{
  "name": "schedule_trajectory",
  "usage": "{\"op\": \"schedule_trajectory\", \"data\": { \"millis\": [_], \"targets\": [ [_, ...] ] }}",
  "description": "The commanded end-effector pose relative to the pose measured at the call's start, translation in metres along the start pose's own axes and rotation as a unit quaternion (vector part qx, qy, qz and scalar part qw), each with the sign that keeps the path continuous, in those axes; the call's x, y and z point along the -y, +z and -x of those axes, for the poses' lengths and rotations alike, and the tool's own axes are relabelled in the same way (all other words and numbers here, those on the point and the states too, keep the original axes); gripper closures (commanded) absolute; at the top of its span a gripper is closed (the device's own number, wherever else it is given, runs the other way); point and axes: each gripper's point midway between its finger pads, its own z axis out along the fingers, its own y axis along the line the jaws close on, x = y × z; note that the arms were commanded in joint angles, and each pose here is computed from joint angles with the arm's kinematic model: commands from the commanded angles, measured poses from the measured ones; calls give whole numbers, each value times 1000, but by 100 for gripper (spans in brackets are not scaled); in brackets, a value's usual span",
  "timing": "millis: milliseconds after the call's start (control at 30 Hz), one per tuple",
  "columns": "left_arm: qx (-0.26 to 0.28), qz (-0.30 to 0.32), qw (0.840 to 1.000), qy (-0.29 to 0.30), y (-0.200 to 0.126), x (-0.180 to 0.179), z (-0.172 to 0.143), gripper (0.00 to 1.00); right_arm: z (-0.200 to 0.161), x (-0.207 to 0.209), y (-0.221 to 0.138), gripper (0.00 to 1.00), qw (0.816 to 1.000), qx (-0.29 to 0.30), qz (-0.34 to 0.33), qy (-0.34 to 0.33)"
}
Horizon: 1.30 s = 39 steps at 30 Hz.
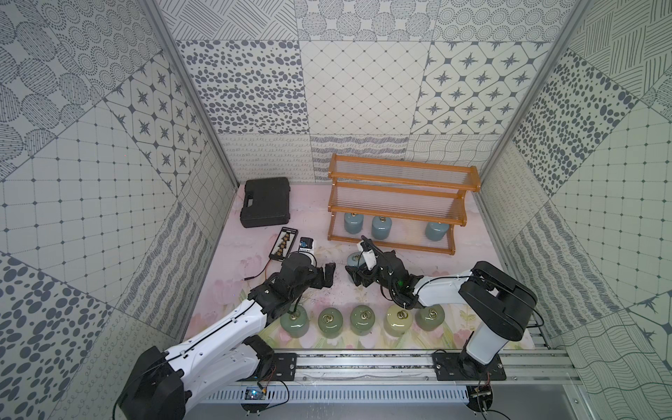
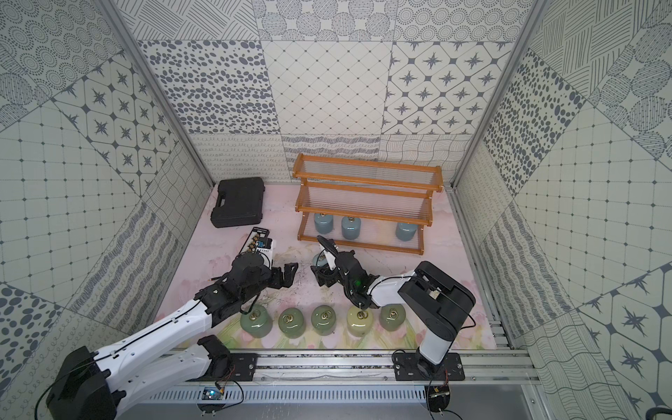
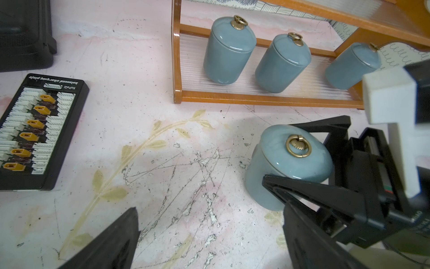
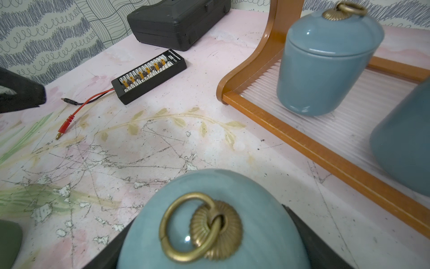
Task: Remove the tea canisters from the shelf
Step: Place the tea canister at the center of the board.
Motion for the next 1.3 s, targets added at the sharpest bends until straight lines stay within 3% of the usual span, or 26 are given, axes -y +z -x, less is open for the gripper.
{"op": "schedule_trajectory", "data": {
  "millis": [0,533,633,1067,1267],
  "targets": [
    [0,3,1000,-9,0,-2,-1,0,10,-8,-3,12,1000,25,14,3],
    [6,7,1000,-15,-6,-5,0,0,14,-9,-13,9,1000,25,16,-1],
    [6,8,1000,-15,-7,-5,0,0,17,-9,-17,5,1000,26,13,-3],
    [15,13,1000,-6,-7,-6,5,0,46,-18,-48,0,999,30,30,-21],
    [16,12,1000,-3,-5,-5,6,0,66,-8,-68,0,999,49,3,-20]
  ]
}}
